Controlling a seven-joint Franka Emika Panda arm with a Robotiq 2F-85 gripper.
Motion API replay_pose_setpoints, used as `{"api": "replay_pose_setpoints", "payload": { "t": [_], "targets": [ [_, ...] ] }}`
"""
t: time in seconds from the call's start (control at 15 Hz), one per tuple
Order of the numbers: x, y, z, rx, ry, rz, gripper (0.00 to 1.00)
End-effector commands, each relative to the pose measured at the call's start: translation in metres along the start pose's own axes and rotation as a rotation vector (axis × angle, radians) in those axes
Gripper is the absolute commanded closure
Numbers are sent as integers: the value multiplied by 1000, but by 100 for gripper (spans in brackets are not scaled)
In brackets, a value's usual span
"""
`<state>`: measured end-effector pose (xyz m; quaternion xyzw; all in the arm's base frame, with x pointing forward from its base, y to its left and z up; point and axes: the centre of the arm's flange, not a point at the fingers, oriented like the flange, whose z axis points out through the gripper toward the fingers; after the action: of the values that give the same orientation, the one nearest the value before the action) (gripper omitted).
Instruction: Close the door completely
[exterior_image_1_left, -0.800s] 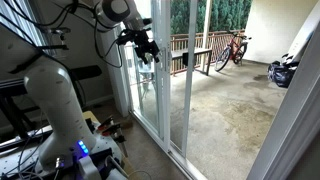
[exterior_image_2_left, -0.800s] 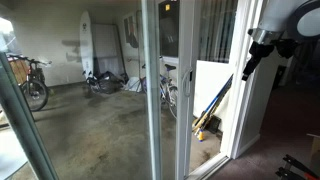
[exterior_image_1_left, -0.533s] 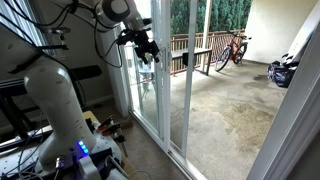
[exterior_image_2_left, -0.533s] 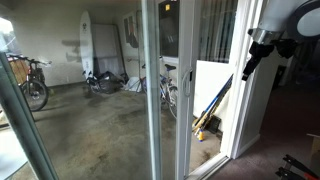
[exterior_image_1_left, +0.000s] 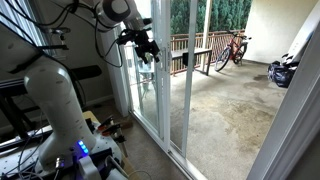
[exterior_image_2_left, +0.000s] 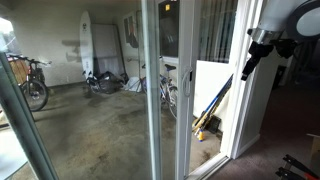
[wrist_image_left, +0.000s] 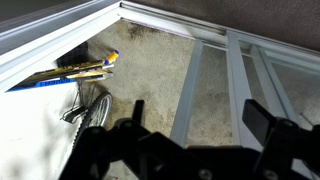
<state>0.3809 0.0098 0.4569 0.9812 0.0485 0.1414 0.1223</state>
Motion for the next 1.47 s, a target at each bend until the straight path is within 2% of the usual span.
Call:
{"api": "replay_pose_setpoints", "payload": {
  "t": [0.0,0.2,0.4,0.67,0.93,1.2,1.4],
  "targets": [
    [49,-16,7,67,20,47,0],
    [88,-39,-6,186,34,112,0],
    [106,-66,-24,264,45,125,0],
    [94,-102,-50,246,99,51,0],
    [103,-112,-78,245,157,86,0],
    [131,-101,-82,272,168,277,0],
    [150,-87,-66,275,159,389,0]
  ]
}}
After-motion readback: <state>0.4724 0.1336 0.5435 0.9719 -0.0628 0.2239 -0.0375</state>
